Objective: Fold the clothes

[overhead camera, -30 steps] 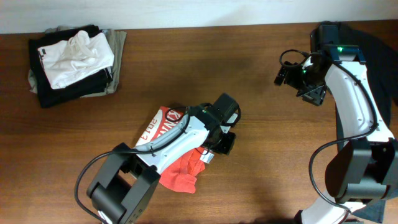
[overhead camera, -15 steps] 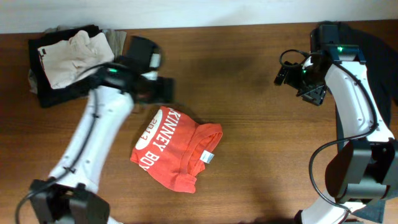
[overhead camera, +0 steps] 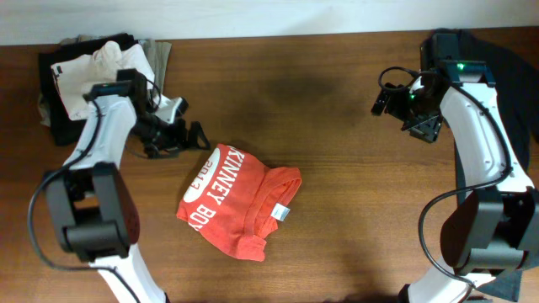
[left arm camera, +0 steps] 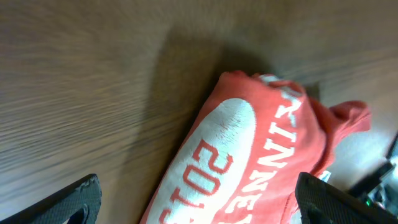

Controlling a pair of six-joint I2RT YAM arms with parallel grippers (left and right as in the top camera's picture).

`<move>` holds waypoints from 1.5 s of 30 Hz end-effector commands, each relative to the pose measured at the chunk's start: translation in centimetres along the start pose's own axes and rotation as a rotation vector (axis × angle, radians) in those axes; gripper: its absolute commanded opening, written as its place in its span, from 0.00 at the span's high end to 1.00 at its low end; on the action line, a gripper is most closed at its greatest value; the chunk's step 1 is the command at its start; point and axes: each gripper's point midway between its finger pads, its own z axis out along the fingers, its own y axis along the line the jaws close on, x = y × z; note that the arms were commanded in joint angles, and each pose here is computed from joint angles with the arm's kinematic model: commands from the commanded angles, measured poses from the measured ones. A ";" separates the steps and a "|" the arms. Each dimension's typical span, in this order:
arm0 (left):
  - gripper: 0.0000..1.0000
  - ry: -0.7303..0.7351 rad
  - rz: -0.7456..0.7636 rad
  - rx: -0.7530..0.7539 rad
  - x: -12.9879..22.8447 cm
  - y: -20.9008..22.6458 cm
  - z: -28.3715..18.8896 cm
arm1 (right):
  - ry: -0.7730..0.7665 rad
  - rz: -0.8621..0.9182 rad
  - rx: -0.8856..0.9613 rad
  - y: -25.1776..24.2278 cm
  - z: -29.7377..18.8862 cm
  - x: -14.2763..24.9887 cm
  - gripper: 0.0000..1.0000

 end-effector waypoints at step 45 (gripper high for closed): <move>0.99 -0.255 -0.069 -0.386 -10.9 -0.1 -4.8 | -0.012 0.004 0.010 -0.3 -0.2 -0.3 0.01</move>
